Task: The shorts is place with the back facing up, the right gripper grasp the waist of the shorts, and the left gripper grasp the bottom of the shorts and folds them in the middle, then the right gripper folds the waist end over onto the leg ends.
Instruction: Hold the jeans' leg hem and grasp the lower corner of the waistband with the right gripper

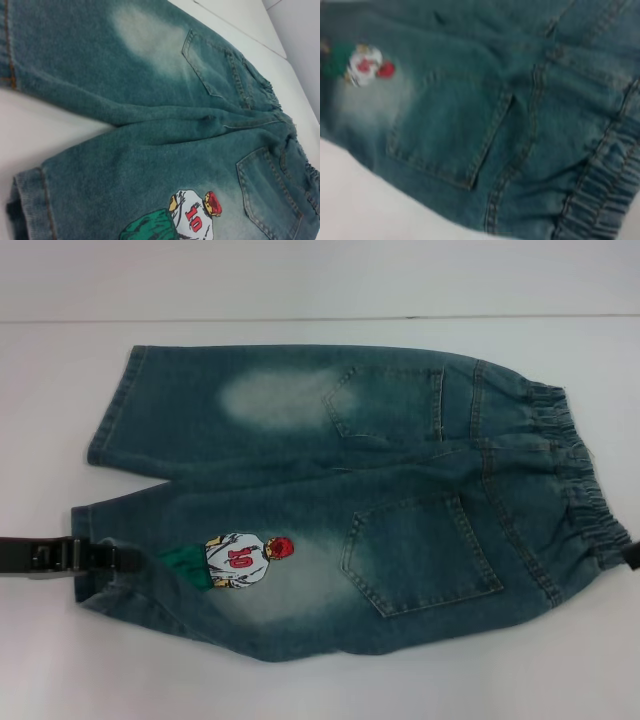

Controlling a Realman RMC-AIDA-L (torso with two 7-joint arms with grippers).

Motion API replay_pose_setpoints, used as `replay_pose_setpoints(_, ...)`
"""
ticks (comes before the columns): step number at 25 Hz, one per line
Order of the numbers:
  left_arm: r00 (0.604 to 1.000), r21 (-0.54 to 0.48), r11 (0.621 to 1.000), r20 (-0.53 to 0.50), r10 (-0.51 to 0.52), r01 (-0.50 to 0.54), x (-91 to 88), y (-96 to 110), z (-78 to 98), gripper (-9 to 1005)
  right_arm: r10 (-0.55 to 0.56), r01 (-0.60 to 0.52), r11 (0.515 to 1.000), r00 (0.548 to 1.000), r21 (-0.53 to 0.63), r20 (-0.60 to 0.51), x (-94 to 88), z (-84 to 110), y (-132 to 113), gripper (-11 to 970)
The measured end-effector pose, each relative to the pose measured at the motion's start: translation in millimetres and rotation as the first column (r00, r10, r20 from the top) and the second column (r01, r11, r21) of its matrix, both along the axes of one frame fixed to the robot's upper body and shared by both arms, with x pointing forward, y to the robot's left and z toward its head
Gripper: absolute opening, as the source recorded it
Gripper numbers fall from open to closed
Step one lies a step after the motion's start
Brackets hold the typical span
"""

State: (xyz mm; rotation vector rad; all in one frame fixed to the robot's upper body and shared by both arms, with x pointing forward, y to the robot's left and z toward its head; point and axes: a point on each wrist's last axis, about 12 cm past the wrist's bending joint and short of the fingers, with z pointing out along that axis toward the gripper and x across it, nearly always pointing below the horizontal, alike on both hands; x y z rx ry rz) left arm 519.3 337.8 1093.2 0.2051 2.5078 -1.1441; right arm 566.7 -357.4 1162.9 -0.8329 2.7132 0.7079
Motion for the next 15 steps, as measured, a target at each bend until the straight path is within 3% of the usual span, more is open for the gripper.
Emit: replay_pose_setpoints(15,1.000,-0.015,1.000,0.004,-0.014,0.014,4.4,-8,-3.0,-1,0.117,-0.127,0.970,0.991,-0.208,-0.060,17.0,-9.1,32,908)
